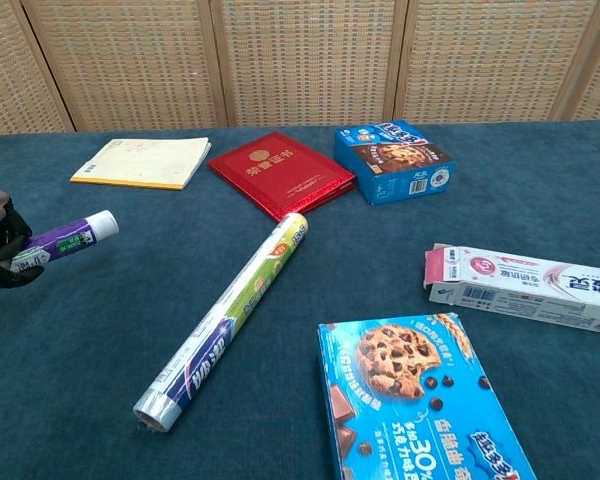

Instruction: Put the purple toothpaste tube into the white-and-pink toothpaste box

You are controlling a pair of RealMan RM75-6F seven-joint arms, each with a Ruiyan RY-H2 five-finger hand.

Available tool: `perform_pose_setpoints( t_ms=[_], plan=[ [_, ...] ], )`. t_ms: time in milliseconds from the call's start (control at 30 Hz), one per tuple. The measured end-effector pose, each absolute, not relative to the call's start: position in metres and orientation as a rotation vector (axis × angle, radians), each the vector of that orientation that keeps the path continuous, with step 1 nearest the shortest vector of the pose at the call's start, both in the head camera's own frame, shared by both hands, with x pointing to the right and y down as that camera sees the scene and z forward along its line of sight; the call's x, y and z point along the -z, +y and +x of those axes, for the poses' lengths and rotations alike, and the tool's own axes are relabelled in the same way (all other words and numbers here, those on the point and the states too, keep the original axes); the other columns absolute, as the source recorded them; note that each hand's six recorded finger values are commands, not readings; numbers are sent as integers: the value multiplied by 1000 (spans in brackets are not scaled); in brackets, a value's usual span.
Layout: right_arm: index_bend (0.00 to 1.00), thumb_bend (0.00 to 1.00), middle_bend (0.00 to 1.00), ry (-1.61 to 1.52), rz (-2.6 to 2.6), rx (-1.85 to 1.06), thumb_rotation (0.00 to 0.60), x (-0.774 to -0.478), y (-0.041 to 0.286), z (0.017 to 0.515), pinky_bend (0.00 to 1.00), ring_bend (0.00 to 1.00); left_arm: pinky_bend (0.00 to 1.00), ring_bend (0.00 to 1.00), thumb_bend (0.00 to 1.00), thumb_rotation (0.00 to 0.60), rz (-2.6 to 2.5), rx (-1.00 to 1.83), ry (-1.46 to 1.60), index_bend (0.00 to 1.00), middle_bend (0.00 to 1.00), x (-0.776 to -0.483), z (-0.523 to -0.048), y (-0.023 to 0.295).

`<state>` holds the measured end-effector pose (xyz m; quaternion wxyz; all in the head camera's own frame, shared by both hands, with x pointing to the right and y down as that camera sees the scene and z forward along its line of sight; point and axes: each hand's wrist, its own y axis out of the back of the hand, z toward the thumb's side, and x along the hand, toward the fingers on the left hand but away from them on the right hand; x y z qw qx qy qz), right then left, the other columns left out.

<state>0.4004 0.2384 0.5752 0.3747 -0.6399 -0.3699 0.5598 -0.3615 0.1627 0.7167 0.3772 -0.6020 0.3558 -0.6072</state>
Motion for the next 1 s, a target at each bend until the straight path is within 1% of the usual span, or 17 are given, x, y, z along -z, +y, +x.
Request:
perform_pose_setpoints(
  t_ms=[433, 733, 1000],
  plan=[
    [0, 213, 0, -948, -1636, -1439, 600, -575, 239, 401, 0, 0, 477, 526, 380, 600, -1558, 1501, 888, 924, 687, -710, -362, 160],
    [0, 213, 0, -945, -1639, -1442, 600, -575, 238, 401, 0, 0, 472, 526, 380, 600, -1627, 1358, 788, 927, 687, -703, -359, 159],
    [0, 213, 0, -948, -1638, -1442, 600, -574, 239, 401, 0, 0, 457, 526, 381, 600, -1642, 1225, 605, 933, 687, -692, -360, 158]
  ],
)
